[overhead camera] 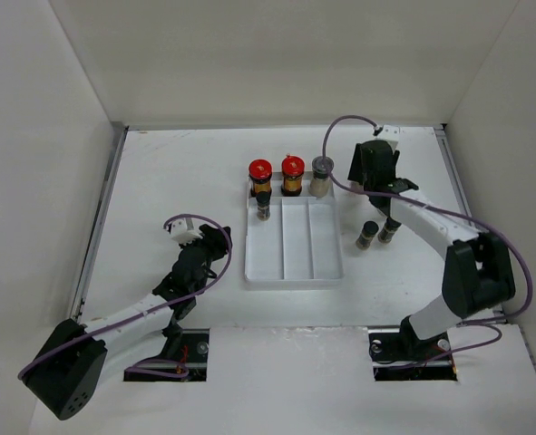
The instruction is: Organize the condiment bottles
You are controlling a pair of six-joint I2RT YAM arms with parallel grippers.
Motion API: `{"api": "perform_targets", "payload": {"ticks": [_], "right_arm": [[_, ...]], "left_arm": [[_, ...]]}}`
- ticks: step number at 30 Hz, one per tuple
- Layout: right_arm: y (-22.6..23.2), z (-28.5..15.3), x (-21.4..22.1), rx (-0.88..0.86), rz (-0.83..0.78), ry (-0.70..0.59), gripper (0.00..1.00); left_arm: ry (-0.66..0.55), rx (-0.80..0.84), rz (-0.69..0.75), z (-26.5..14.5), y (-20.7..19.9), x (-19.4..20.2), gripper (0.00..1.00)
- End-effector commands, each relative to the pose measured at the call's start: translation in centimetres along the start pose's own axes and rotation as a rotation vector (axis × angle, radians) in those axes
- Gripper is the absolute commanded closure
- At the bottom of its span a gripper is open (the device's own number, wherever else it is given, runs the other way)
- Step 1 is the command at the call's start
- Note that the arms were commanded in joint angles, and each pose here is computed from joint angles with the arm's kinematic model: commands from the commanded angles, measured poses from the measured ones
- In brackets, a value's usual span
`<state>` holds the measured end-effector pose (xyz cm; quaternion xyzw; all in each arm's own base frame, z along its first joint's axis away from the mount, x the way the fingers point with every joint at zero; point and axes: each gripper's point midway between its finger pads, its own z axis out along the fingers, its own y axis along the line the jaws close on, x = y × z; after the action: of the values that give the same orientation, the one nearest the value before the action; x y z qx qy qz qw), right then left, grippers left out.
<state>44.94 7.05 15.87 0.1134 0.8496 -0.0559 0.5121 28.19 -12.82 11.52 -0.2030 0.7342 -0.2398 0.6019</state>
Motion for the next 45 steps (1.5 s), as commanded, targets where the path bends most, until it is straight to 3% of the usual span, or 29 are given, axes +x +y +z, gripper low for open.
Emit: {"api": "perform_targets", "payload": {"ticks": [1,12,20,27,30,35,40,42,45], "right_arm": [[1.9,-5.1,-6.8,-0.079,0.061,-0.213,0.45],[11.3,-11.7,-2.8,-0.339,0.042,-0.174,0.46],[18.0,-11.3,0.6,-0.438,-0.002,-0.123,0.47],[19.2,-9.3,3.5,-0.425,-0.013,-0.080,0.46],[19.3,-8.5,4.7,-0.412,-0.025,-0.059,0.40],[18.8,-9.2,3.7,-0.415,-0.018,-0.080,0.14],[15.2,-11.6,-0.1,-0.416,0.059,-0.150,0.11],[11.8,-11.2,-1.1,-0.363,0.102,-0.173,0.22],[4.9,-9.7,-1.7,-0.200,0.201,-0.189,0.65]], "left_arm": [[-0.043,0.044,-0.033,0.1,-1.3,-1.2,0.54],[-0.050,0.056,-0.039,-0.1,-1.5,-1.4,0.54],[-0.053,0.061,-0.041,-0.2,-1.6,-1.5,0.53],[-0.050,0.063,-0.044,-0.2,-1.6,-1.5,0.53],[-0.050,0.061,-0.046,-0.2,-1.5,-1.5,0.53],[-0.049,0.064,-0.043,-0.2,-1.6,-1.5,0.53],[-0.046,0.063,-0.044,-0.2,-1.7,-1.4,0.53],[-0.048,0.067,-0.043,-0.2,-1.8,-1.4,0.53],[-0.049,0.067,-0.049,-0.3,-1.7,-1.5,0.53]]}}
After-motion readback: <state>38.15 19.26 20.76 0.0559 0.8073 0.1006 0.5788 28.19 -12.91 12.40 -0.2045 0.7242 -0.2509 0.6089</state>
